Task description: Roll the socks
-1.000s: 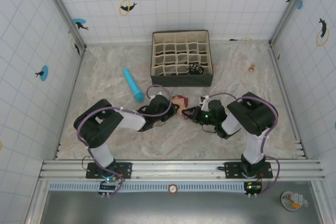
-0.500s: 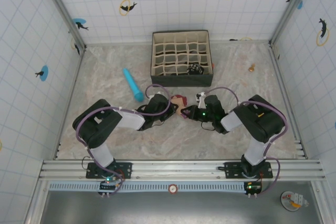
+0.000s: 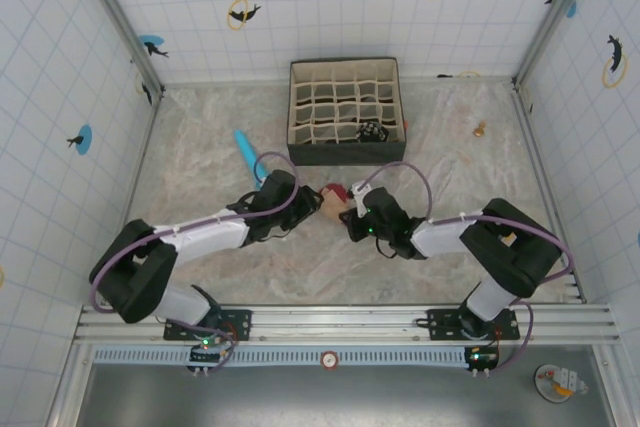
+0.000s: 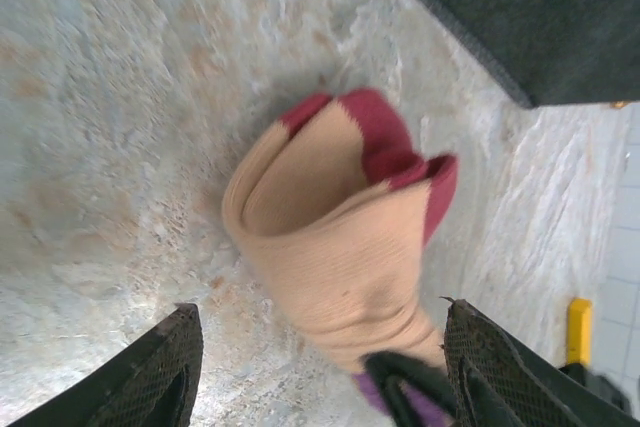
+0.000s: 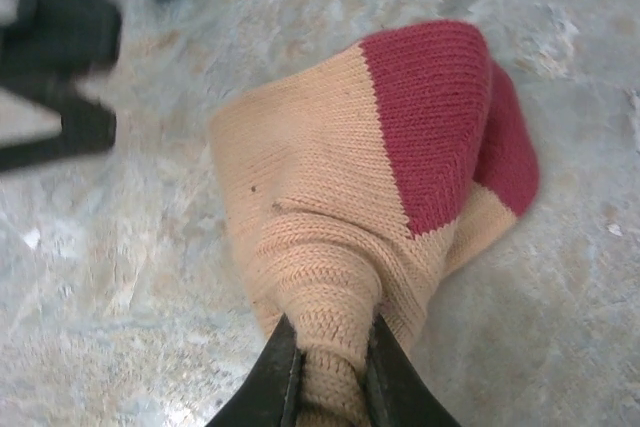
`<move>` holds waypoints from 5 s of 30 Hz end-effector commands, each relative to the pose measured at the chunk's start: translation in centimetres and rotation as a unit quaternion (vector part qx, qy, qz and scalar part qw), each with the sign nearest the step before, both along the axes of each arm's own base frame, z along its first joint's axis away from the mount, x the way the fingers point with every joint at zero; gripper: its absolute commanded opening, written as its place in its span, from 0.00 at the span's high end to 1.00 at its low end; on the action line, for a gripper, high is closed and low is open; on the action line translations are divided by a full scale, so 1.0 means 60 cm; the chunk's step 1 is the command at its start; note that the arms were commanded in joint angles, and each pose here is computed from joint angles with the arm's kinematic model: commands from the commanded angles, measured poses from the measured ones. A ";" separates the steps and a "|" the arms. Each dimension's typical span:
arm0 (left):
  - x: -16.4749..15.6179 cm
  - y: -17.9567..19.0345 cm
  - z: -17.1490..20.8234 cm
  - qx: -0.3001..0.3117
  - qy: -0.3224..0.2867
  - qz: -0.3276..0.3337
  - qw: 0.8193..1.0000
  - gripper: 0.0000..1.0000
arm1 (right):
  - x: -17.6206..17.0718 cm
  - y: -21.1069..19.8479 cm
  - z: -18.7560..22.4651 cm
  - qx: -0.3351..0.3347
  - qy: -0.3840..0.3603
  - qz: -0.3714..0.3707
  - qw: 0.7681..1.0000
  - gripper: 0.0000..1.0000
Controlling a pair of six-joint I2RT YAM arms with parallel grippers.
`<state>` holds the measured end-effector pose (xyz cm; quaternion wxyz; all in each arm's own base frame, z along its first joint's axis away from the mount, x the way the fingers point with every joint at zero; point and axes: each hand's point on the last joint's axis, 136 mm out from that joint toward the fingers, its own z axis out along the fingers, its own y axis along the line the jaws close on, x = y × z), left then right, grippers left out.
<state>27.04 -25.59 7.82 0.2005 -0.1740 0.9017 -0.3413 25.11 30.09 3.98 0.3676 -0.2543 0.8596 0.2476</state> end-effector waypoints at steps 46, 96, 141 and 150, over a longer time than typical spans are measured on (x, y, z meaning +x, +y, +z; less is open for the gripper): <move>-0.089 -0.025 -0.048 0.027 0.014 -0.151 0.988 1.00 | -0.063 0.032 0.080 -0.034 -0.096 0.122 0.987 0.41; -0.076 0.017 -0.047 0.029 -0.075 -0.118 0.990 1.00 | 0.031 -0.079 -0.050 -0.041 0.157 -0.059 0.985 1.00; -0.079 -0.010 -0.117 -0.024 0.080 0.005 0.996 1.00 | -0.094 0.059 0.072 -0.042 -0.251 0.177 0.951 0.30; -0.082 -0.010 -0.116 -0.026 0.084 0.005 0.996 1.00 | -0.069 0.086 0.043 -0.069 -0.258 0.166 0.949 0.41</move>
